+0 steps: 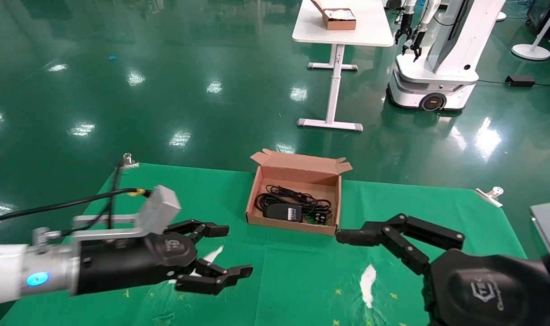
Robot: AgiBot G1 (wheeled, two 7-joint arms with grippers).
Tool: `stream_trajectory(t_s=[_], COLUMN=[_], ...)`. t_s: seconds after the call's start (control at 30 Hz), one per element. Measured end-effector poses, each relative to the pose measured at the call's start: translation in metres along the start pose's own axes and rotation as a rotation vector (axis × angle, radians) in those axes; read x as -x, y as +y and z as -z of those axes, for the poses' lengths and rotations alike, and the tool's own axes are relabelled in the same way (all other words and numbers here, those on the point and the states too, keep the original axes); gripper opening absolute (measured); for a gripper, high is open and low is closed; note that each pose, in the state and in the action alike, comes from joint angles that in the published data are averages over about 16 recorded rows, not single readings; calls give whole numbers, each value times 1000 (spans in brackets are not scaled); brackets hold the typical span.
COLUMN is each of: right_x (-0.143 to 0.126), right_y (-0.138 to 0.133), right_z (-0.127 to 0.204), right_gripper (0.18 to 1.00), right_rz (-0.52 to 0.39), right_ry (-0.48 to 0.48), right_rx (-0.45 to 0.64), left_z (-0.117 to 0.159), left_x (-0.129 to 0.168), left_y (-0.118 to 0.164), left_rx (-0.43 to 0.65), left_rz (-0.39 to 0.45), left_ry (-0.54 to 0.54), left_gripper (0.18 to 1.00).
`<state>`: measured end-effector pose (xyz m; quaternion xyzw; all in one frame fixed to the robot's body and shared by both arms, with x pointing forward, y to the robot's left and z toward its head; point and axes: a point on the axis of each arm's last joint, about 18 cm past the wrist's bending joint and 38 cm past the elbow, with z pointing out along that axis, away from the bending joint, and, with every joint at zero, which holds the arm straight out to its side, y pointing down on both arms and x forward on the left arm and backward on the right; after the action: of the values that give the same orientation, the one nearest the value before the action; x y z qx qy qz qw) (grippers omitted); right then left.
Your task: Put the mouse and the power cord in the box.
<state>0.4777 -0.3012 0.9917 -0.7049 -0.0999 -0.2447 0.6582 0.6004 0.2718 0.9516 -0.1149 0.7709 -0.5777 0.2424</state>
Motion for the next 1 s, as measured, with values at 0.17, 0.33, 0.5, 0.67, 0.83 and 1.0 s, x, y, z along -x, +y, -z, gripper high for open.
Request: stream_trajectory(t_s=[0.17, 0.33, 0.5, 0.67, 0.83, 1.0], right_x=[2, 2, 2, 2, 3, 2], right_y=[-1, -1, -2, -2, -2, -2], right_z=[1, 1, 2, 2, 2, 2], right_gripper=[1001, 1001, 1001, 1001, 1001, 1001], right_rz=[1, 2, 2, 3, 3, 2], right_ry=[-4, -4, -5, -5, -5, -5], right_rx=[-2, -2, -3, -4, -4, -3], left_z=[29, 59, 86, 101, 105, 102], left_x=[-26, -52, -76, -90, -94, -91], left_y=[-14, -27, -39, -45, -47, -46], left_rx=[-107, -205, -284, -326, -338, -329], left_rz=[-69, -159, -245, -297, -311, -301], left_ry=[84, 157, 217, 250, 260, 254], left_gripper=[1000, 1000, 1000, 1000, 1000, 1000])
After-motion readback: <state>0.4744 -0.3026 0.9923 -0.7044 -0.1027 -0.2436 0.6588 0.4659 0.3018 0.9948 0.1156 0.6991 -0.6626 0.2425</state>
